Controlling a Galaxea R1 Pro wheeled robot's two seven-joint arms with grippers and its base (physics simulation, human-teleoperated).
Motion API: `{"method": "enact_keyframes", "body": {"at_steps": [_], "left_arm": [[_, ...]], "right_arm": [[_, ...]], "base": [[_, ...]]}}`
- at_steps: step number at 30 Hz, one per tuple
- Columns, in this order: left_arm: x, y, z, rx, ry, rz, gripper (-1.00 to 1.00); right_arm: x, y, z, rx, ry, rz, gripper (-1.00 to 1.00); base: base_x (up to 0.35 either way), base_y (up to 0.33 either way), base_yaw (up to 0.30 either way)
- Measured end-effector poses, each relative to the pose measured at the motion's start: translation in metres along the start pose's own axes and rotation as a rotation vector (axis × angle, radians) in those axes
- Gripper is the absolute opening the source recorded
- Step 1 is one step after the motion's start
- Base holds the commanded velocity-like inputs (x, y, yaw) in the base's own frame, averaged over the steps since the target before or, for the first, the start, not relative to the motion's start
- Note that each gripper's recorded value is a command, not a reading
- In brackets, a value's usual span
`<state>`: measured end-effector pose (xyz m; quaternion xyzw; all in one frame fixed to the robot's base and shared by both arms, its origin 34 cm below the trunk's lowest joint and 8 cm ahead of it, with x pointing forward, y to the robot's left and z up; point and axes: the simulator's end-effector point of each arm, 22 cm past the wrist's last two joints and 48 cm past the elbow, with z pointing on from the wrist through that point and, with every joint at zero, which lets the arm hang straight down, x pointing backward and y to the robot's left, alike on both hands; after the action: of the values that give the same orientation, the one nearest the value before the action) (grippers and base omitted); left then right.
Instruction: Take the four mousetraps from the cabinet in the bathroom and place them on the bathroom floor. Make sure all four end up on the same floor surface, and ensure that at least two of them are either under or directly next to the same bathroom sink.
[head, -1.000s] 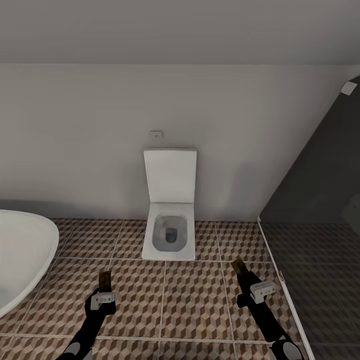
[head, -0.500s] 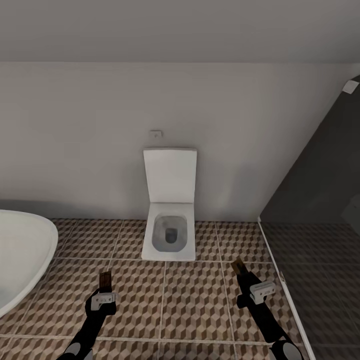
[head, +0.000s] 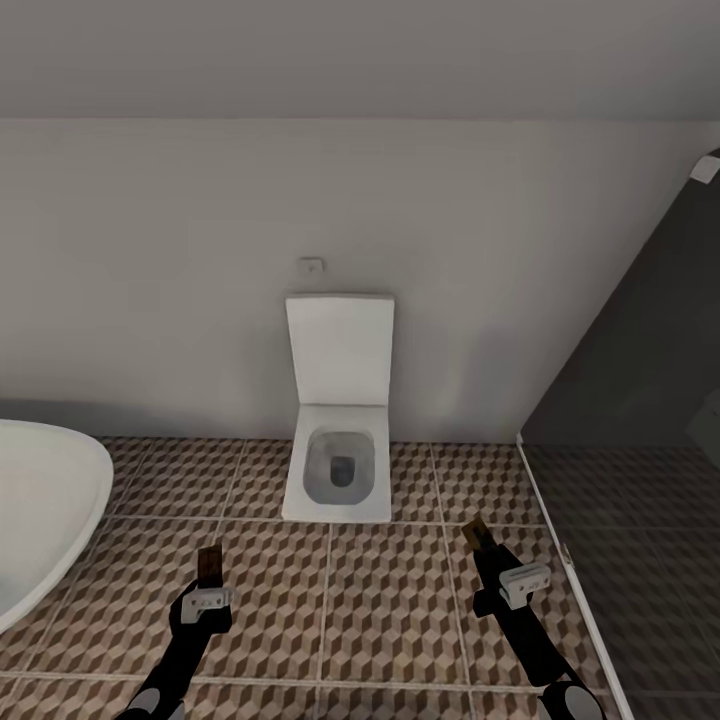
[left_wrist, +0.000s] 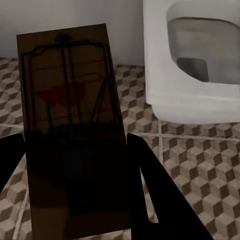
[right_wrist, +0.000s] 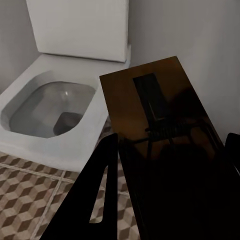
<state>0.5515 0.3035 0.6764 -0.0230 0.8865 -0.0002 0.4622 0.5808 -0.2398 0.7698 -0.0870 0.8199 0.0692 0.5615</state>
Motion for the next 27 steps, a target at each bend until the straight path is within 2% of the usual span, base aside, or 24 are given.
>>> {"method": "enact_keyframes", "body": {"at_steps": [19, 27], "left_arm": [[0.013, -0.001, 0.014, 0.001, 0.005, 0.000, -1.00], [0.025, -0.009, 0.019, 0.006, 0.020, -0.010, -1.00]], "right_arm": [[0.014, -0.003, 0.012, 0.003, -0.001, 0.000, -1.00], [0.020, -0.003, 0.017, 0.003, -0.001, 0.000, -1.00]], "base": [[0.000, 0.000, 0.000], [0.000, 0.000, 0.000]]}}
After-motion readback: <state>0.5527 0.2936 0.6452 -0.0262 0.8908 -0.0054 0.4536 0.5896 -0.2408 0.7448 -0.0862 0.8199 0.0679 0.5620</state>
